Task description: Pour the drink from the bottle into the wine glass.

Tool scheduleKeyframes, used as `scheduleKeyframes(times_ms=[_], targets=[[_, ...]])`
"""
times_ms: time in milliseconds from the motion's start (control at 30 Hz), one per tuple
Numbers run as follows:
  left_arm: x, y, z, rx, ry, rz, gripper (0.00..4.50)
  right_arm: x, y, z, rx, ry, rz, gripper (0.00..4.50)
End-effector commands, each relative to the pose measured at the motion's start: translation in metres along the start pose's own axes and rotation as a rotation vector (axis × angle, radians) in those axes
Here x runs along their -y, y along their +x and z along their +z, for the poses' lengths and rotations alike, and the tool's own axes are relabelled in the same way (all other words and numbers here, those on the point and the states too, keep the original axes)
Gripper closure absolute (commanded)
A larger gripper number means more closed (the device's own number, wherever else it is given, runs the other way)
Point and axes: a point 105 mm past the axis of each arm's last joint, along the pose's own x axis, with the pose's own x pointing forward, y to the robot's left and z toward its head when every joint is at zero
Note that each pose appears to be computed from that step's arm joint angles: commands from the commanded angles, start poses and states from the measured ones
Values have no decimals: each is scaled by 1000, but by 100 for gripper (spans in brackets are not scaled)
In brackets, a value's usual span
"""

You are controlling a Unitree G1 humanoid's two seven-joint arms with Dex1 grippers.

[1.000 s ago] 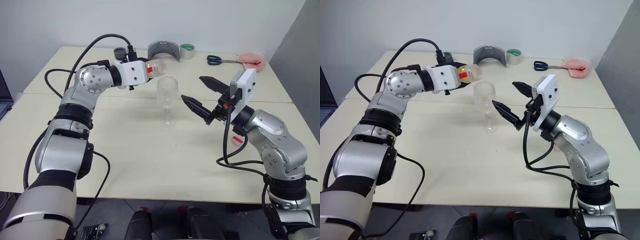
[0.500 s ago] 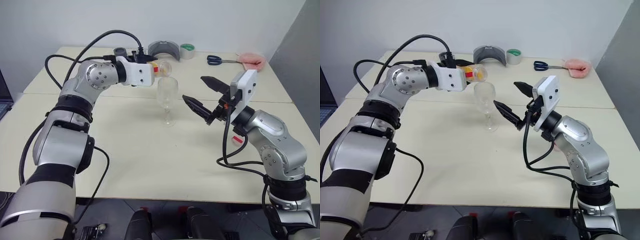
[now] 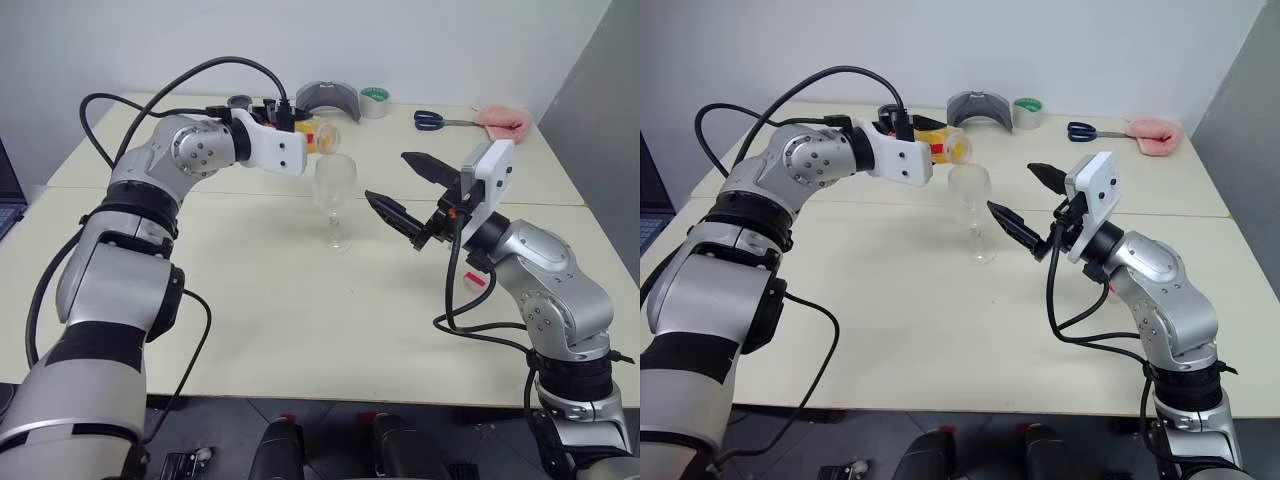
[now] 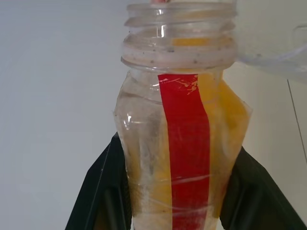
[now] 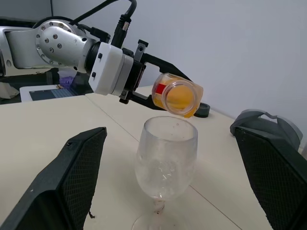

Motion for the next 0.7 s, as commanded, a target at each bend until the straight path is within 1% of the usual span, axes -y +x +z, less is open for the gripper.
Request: scheduleKeyframes(times_ms=[33, 700], targets=[[-28, -5, 4, 5, 67, 69, 273, 2, -2, 11, 45, -32, -8, 0], [-35, -4, 7, -1, 173, 64, 273, 2, -1, 10, 52, -29, -16, 0]])
